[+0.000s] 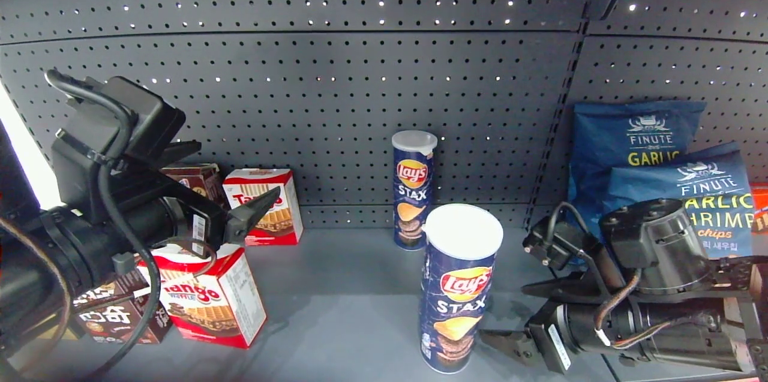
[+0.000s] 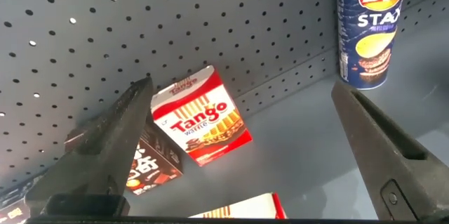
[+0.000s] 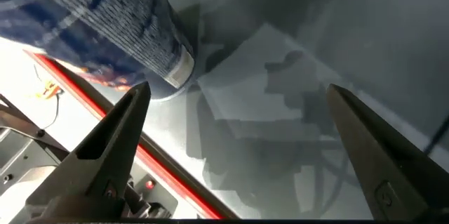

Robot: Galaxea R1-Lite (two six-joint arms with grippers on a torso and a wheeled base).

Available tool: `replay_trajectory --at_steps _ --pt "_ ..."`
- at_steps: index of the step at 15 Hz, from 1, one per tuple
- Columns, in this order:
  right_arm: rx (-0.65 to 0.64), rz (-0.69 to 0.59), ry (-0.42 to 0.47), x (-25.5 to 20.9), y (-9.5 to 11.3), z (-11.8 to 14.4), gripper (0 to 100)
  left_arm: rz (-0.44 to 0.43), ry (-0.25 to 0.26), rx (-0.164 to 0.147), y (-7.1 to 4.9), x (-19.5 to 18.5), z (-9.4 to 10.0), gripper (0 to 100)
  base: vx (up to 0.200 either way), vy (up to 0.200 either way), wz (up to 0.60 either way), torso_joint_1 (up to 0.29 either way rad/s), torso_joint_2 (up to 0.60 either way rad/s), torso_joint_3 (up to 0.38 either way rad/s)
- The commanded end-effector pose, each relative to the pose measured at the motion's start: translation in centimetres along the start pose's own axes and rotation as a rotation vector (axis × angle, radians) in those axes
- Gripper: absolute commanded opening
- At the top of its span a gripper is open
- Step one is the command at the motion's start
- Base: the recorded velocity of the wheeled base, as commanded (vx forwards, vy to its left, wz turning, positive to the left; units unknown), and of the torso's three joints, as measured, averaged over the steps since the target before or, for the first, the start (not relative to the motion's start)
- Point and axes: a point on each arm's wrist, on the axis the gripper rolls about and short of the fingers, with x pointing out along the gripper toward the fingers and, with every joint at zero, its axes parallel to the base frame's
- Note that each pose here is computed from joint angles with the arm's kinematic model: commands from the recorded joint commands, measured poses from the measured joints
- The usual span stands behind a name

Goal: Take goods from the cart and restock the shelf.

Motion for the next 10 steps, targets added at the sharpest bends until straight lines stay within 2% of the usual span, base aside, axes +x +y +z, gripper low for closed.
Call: replay_trajectory --at_steps 1,10 --pt "-0.011 0.013 0.012 0.5 0.4 0.0 100 0.002 0.001 -0.001 0.0 0.0 -0.2 100 0.0 0.0 0.0 0.0 0.0 0.0" --pt "-0.028 0.033 0.043 2.2 1.2 0.2 100 0.001 0.003 -0.004 -0.1 -0.2 -0.8 100 0.0 0.0 0.0 0.0 0.0 0.0"
